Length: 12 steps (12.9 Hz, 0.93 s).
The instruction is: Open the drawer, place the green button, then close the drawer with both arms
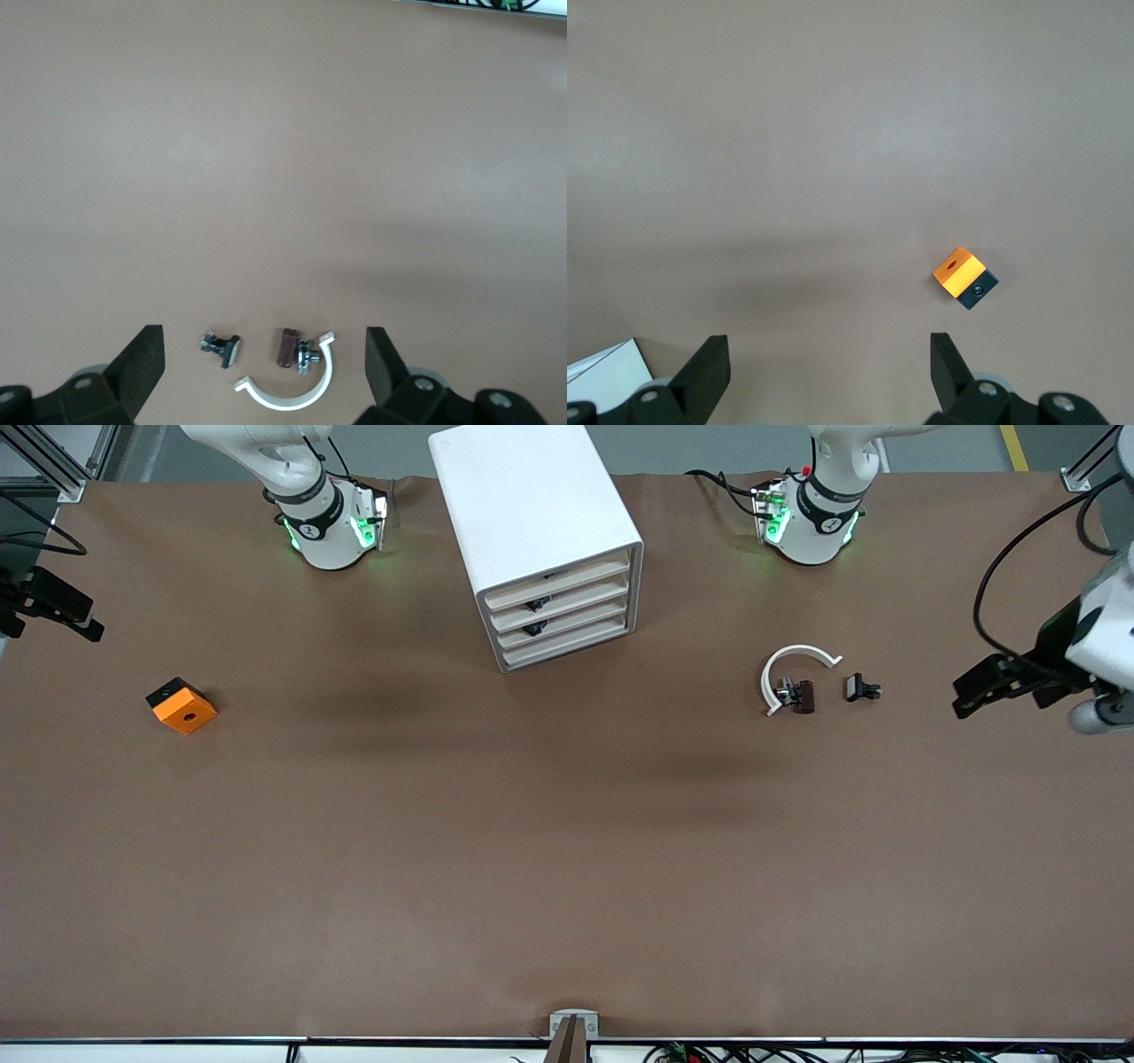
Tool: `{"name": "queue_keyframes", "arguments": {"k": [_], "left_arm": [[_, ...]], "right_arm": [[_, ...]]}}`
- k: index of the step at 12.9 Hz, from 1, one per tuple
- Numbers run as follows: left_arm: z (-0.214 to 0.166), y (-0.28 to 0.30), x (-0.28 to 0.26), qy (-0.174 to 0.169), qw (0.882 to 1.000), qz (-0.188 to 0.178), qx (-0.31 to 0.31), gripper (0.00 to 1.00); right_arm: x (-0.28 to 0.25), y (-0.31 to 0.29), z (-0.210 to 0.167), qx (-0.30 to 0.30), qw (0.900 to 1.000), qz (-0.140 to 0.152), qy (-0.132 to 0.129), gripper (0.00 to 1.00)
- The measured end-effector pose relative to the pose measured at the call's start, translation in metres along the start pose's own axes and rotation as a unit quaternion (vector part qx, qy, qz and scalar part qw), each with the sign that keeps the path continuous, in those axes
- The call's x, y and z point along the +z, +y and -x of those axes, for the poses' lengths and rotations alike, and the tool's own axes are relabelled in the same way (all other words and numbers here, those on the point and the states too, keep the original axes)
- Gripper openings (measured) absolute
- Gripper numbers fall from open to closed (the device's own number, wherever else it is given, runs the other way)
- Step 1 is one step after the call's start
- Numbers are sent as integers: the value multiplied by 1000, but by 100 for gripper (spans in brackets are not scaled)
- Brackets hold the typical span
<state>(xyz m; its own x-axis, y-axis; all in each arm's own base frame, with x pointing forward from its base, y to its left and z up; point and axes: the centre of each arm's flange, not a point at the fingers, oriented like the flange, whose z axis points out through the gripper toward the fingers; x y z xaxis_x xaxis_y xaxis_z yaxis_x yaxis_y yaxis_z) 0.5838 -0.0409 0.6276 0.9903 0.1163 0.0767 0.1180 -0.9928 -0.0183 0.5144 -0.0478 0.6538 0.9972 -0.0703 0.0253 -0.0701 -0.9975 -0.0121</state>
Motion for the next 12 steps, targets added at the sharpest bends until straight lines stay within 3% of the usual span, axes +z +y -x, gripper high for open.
{"name": "queue_keyframes", "arguments": {"k": [12], "left_arm": [[63,-19,-20,-32,999,-15,18,100]], "right_arm": [[-4,-1,2,-29,1000,0,3,100]]}}
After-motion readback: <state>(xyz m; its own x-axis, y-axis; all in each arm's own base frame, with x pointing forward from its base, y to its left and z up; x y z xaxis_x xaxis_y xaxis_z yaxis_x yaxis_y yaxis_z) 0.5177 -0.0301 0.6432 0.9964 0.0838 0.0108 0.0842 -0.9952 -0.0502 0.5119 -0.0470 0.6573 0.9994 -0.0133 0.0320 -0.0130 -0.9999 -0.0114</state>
